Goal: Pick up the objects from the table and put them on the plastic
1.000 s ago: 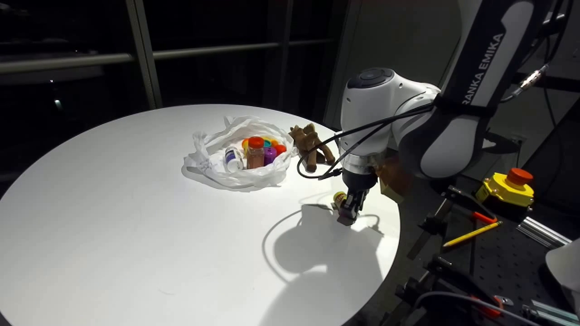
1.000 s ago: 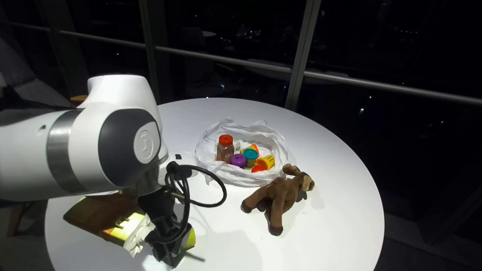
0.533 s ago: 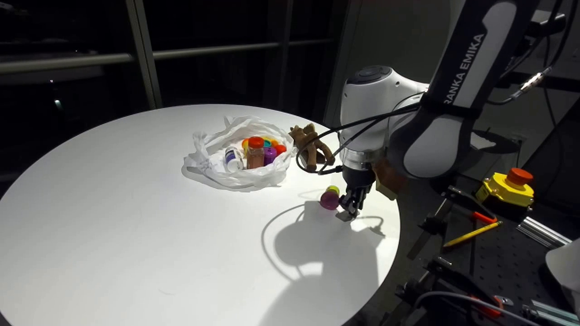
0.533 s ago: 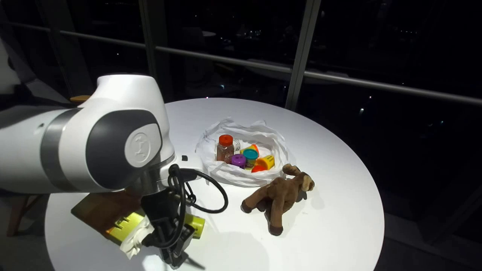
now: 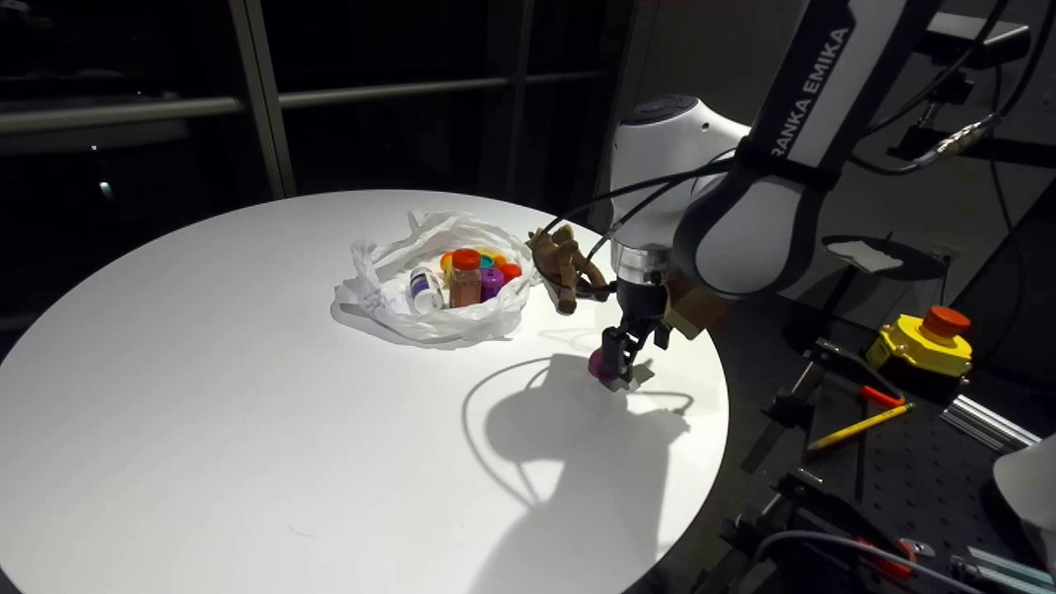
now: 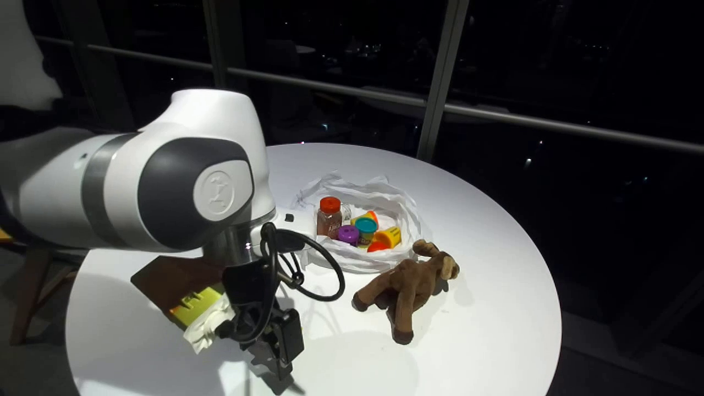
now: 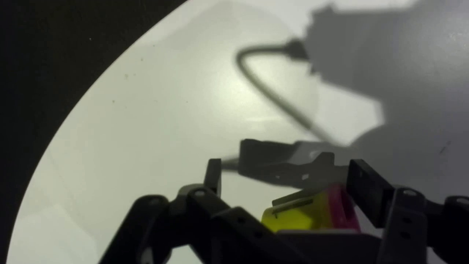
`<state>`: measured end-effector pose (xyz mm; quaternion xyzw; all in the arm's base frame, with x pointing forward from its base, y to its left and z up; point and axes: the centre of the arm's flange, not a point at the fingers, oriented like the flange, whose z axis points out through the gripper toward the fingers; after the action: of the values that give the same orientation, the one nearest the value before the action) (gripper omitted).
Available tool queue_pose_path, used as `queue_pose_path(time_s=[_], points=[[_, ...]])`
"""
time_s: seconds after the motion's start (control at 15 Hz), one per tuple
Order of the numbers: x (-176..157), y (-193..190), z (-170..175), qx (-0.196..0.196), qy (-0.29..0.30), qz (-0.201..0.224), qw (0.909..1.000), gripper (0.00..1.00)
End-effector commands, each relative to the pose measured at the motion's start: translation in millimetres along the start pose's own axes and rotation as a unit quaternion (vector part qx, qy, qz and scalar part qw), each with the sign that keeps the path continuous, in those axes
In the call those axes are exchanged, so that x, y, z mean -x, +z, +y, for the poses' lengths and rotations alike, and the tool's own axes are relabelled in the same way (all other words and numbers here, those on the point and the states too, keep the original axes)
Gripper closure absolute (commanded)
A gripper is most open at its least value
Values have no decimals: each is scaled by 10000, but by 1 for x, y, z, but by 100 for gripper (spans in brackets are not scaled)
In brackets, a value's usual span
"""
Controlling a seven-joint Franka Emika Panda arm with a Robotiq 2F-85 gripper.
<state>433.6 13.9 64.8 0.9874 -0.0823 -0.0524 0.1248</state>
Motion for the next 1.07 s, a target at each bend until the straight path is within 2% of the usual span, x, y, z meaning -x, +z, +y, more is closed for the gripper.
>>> queue_pose_path(time_s=[0.0, 0.2, 0.4, 0.67, 1.0], points=[[-19, -24, 7, -346, 305, -241, 9986, 0], [-29, -30, 11, -653, 566, -505, 9950, 0], [-38, -25, 10, -1022, 992, -936, 9854, 0], [-39, -12, 14, -929, 1528, -1348, 9746, 0], [-43, -4, 22, -970, 2001, -1305, 9662, 0]])
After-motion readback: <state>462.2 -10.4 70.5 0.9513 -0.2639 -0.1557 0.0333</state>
